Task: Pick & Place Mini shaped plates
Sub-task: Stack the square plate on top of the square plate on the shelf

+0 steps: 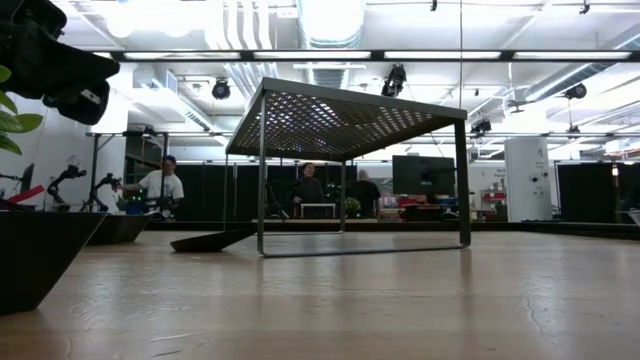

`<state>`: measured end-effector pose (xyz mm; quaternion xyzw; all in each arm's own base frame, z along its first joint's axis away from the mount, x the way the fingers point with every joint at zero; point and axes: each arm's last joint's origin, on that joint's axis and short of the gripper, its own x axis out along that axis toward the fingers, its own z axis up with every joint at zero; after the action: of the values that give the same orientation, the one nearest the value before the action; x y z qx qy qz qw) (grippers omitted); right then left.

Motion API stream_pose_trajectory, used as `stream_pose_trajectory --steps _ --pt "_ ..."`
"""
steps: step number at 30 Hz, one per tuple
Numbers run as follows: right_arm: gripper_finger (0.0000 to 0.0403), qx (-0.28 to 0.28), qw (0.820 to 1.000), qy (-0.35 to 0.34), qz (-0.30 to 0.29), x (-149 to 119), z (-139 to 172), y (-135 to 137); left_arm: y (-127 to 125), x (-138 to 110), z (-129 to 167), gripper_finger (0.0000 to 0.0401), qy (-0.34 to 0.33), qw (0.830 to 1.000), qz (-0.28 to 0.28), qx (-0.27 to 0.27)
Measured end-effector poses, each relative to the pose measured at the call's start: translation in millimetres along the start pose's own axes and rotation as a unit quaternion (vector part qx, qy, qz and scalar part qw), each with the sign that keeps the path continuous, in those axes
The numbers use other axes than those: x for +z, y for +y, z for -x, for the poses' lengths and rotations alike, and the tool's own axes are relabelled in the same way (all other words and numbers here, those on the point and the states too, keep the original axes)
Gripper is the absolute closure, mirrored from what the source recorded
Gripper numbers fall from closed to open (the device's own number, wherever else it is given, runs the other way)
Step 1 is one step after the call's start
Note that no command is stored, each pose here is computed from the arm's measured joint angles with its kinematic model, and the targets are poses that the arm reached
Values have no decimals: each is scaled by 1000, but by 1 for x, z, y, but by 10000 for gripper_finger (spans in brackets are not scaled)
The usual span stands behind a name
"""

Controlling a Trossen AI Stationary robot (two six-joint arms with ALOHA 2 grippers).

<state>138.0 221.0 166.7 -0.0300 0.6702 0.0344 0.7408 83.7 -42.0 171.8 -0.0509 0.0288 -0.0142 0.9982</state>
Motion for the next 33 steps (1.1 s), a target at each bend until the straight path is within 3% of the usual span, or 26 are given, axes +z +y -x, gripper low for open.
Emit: stream_pose_trajectory --steps 15,24,33 --pt "309 -25 999 19 26 -1 -20 7 0 0 0 401 0 1000 0 0" --pt "384 -29 998 21 43 -1 -20 5 0 0 0 401 0 1000 0 0" --pt "395 -96 993 19 61 9 4 0 0 0 0 401 0 1000 0 0"
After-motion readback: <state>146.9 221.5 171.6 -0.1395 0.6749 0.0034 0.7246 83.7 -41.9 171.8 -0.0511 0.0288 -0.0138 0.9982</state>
